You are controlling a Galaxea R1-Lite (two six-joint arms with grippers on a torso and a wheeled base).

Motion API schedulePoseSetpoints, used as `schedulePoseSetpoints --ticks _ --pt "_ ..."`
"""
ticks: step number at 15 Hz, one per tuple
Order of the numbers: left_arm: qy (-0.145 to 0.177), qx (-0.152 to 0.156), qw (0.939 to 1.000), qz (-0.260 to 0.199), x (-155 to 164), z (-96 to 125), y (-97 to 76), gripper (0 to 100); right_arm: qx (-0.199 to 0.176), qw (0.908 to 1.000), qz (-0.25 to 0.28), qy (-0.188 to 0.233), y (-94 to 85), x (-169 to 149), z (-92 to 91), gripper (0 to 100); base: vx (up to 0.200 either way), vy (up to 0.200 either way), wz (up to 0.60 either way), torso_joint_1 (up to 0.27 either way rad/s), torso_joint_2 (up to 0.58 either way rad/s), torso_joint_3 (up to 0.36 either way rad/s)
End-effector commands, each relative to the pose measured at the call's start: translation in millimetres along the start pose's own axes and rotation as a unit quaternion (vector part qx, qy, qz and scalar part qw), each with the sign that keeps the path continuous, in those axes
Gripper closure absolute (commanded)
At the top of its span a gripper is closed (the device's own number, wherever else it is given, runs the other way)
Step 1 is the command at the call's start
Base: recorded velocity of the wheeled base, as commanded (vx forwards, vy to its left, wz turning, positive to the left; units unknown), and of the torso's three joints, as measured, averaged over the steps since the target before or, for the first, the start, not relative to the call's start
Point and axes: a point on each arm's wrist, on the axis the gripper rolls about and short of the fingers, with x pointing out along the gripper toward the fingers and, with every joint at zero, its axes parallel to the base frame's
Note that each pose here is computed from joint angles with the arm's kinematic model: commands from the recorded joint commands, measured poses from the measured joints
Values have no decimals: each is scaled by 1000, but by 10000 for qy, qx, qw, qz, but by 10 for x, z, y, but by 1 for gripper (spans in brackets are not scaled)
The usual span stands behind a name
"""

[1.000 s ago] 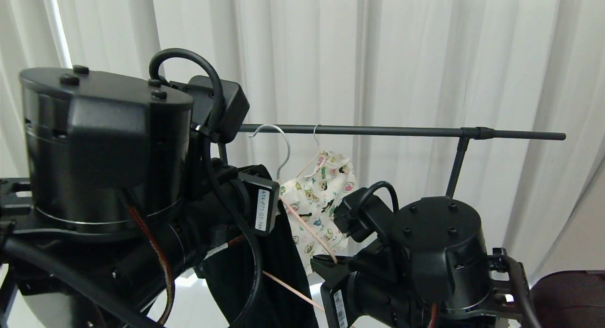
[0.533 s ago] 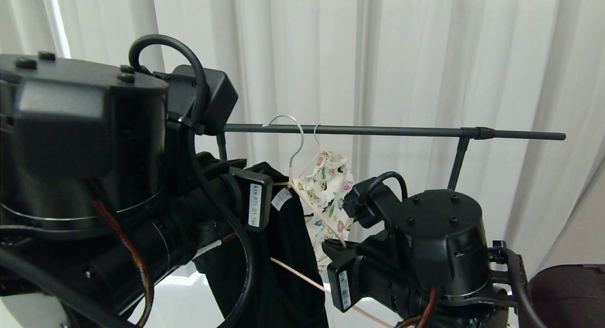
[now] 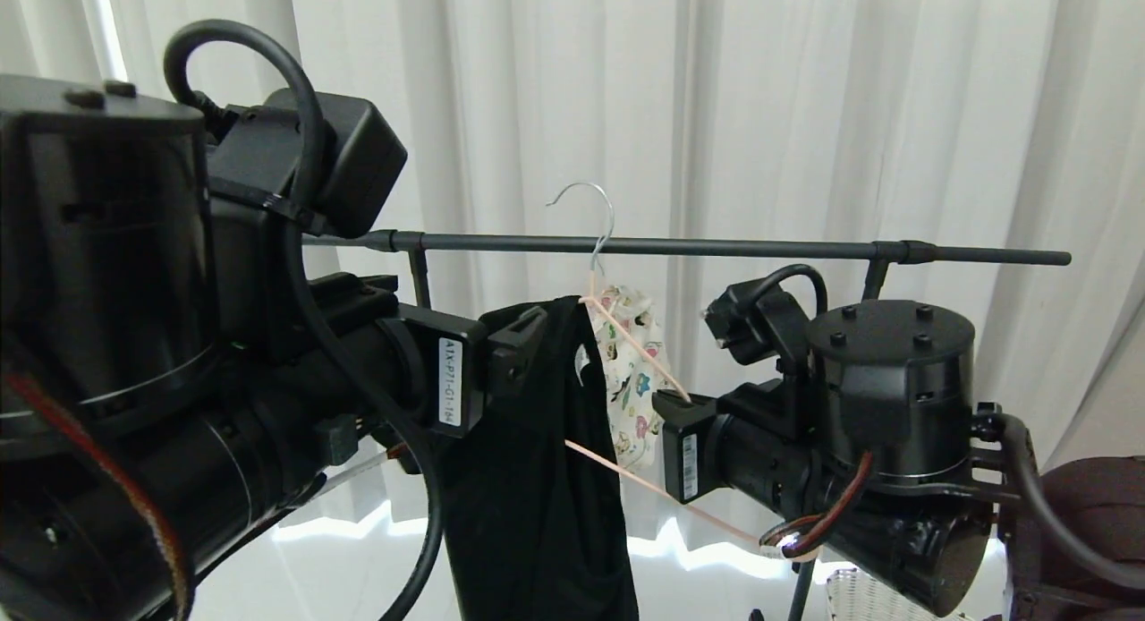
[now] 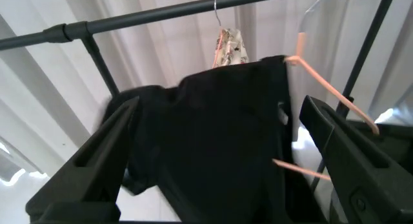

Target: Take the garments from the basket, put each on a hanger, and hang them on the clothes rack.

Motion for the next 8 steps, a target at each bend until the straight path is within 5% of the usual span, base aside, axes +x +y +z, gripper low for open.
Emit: schedulePoseSetpoints --ticks 1,5,8 --pt "-15 2 10000 -44 -38 -14 3 0 56 9998 -70 -171 -70 -63 99 100 0 0 0 0 0 0" --pt "-52 -38 10000 -31 -102 -27 70 0 -67 9984 -165 -528 -169 -188 231 100 0 0 0 0 0 0" --pt "-111 -175 9998 -1 -162 -45 294 0 -463 9963 -81 -722 -227 -355 194 100 0 0 0 0 0 0"
